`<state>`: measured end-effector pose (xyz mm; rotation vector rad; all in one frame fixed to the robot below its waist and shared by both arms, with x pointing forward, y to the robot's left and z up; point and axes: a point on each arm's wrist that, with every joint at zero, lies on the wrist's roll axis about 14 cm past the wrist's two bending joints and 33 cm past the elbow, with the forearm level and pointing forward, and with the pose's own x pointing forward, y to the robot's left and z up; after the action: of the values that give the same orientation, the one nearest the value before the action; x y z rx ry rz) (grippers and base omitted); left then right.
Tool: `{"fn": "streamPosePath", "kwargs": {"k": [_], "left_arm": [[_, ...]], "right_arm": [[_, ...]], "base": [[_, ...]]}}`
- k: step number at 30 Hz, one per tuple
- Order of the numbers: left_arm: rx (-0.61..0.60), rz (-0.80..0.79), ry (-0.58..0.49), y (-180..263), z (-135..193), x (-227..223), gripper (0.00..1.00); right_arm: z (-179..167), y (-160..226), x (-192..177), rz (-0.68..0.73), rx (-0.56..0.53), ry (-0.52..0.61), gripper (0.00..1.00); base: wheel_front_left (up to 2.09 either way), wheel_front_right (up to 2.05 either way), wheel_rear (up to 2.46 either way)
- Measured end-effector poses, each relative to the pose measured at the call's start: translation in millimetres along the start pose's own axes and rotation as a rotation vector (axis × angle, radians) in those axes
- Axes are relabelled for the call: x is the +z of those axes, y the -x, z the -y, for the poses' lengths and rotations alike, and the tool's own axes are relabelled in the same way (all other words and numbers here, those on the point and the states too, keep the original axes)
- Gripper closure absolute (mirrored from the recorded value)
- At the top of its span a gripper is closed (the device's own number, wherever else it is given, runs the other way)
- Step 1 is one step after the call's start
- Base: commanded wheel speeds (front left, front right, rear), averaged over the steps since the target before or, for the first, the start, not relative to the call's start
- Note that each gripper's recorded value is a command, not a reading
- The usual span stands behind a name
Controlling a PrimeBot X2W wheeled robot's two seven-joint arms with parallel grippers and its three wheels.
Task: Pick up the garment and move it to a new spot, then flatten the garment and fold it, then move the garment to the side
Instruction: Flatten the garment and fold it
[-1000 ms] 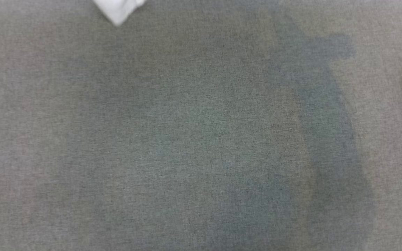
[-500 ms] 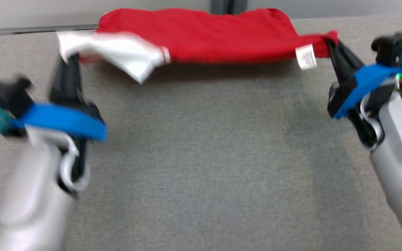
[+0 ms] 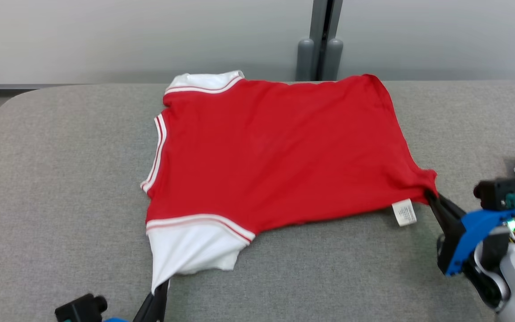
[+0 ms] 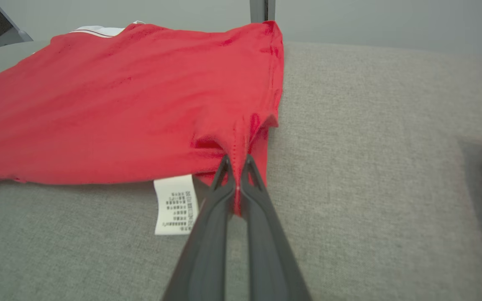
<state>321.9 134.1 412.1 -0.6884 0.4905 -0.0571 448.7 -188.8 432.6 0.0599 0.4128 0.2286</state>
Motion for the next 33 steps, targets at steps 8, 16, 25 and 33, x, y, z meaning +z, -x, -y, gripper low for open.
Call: {"fn": "streamPosePath", "kwargs": {"k": [8,16,25,33], "left_arm": [[0.041,-0.196,0.036,52,0,-19,1.0],[-0.027,-0.192,0.04,67,27,3,1.0],[-0.153,0.04,-0.053,10,65,63,1.0],[-0.173,0.1,-0.206,-55,76,67,1.0]], "right_arm": [[0,42,-48,-0.167,-0.027,-0.028,1.0],[-14,82,-36,-0.176,-0.07,-0.037,1.0],[-17,73,-26,-0.169,-0.079,-0.037,1.0],[-15,43,-6,-0.125,-0.066,-0.039,1.0]], "base": [[0.0,0.0,0.0],[0.0,0.0,0.0],[0.0,0.0,0.0],[0.0,0.0,0.0]]}}
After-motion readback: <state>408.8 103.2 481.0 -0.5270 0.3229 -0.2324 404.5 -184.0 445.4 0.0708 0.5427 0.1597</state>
